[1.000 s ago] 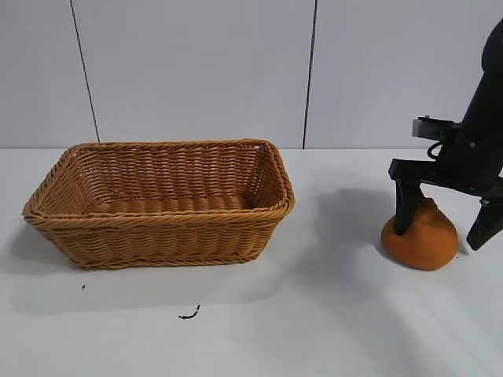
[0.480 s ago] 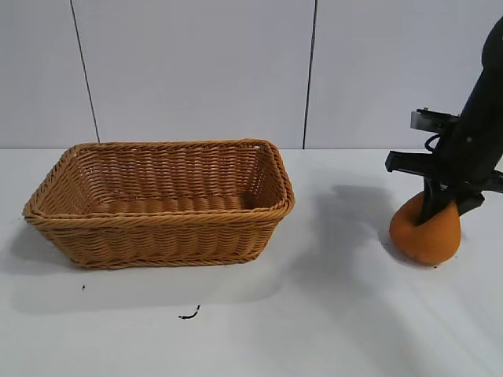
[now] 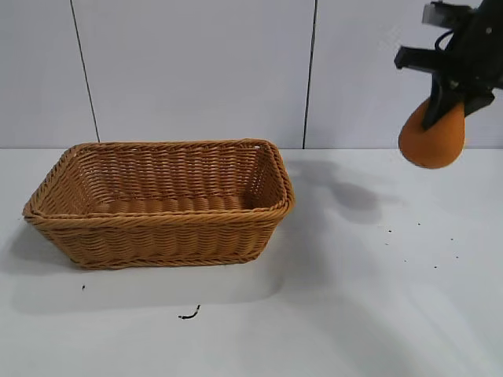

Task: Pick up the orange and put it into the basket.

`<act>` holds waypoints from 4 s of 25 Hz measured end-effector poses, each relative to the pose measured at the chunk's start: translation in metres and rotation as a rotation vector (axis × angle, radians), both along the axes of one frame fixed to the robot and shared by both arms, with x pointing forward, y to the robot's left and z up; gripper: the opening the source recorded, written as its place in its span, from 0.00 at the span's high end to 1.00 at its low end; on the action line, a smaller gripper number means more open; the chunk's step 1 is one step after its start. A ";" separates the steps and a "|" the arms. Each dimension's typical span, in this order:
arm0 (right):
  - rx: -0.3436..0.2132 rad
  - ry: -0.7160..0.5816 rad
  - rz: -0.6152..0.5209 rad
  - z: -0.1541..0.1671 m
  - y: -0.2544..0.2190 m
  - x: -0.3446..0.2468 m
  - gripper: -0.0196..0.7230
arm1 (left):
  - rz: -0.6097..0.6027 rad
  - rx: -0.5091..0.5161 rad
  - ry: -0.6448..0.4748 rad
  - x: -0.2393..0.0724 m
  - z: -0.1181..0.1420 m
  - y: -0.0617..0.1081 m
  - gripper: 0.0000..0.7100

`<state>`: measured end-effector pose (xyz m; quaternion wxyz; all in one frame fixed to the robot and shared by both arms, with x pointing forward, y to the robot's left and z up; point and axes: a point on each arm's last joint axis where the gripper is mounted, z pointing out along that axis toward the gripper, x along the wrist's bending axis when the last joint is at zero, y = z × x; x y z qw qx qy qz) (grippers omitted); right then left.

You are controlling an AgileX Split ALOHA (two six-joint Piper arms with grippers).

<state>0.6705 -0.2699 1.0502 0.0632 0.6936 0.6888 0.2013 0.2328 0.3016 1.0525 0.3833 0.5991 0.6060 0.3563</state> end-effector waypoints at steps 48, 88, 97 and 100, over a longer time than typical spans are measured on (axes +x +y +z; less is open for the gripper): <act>0.006 -0.038 0.495 -0.075 0.267 -0.025 0.05 | 0.000 0.000 -0.001 0.000 0.000 0.000 0.06; -0.200 0.159 -0.092 -0.018 -0.031 0.003 0.04 | 0.000 0.000 0.001 0.000 0.000 0.000 0.06; -0.198 0.212 -0.074 0.017 -0.030 -0.136 0.04 | 0.000 0.000 0.001 0.000 0.000 0.000 0.06; -0.195 0.189 -0.076 0.024 -0.030 -0.187 0.04 | 0.000 0.000 0.001 0.000 0.000 0.000 0.06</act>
